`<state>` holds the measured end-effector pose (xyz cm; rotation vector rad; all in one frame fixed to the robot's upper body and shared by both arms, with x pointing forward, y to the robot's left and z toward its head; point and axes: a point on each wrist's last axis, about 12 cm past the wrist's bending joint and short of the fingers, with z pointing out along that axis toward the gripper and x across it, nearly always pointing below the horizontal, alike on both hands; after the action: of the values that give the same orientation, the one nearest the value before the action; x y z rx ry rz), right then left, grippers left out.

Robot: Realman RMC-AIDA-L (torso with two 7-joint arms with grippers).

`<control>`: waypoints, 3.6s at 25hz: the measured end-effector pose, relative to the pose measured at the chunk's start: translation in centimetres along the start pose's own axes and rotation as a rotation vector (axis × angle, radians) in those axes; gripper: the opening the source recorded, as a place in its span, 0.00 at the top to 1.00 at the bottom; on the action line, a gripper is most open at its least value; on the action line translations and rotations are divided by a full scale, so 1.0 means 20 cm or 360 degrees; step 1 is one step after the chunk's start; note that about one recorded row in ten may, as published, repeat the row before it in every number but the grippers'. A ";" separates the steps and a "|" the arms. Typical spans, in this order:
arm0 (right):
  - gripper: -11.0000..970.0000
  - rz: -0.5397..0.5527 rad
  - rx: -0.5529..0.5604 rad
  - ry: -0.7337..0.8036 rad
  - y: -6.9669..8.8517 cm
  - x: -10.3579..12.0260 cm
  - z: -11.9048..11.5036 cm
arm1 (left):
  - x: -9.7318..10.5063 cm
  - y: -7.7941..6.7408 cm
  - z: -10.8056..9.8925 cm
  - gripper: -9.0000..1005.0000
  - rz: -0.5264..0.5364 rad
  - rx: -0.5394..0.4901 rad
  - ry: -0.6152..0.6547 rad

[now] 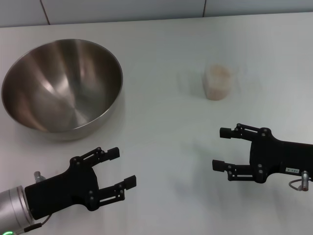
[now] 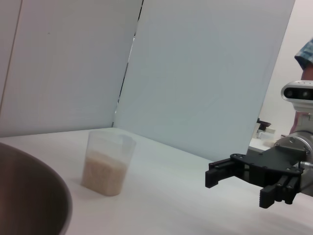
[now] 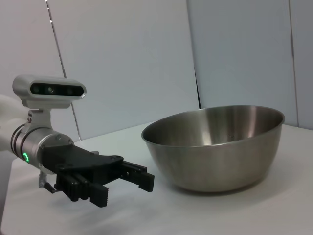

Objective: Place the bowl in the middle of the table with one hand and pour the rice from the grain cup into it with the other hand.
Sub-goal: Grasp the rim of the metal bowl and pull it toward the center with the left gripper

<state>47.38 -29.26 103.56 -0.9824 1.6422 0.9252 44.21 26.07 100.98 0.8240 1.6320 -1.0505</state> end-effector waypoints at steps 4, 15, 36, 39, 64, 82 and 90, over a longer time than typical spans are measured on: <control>0.13 -0.0001 0.0013 0.0012 0.00 0.00 0.00 | 0.00 0.00 0.00 0.17 0.0000 0.0001 0.0000; 0.13 -0.0007 0.0017 0.0021 -0.01 0.00 0.00 | -0.14 0.01 -0.06 0.18 0.0048 -0.0031 -0.0383; 0.13 0.0013 0.0014 0.0021 -0.01 0.01 0.01 | -0.90 0.57 -0.15 0.18 0.0195 -0.0844 0.0214; 0.13 0.0018 0.0013 0.0018 0.00 0.01 0.01 | -0.93 0.58 -0.14 0.18 0.0167 -0.0937 0.0348; 0.13 0.0015 -0.0023 -0.0017 0.01 0.00 0.01 | -0.88 0.67 -0.01 0.21 -0.0176 -0.1135 0.1098; 0.13 0.0014 -0.0024 -0.0016 0.01 0.00 0.01 | -0.88 0.71 -0.01 0.73 -0.0208 -0.1133 0.1059; 0.13 0.0012 -0.0048 -0.0002 0.02 0.00 0.02 | -0.90 0.74 -0.02 0.90 -0.0324 -0.1085 0.1029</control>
<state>47.22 -28.84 103.51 -0.9966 1.6361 0.9582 62.28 31.72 114.67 0.5533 2.4600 -0.2819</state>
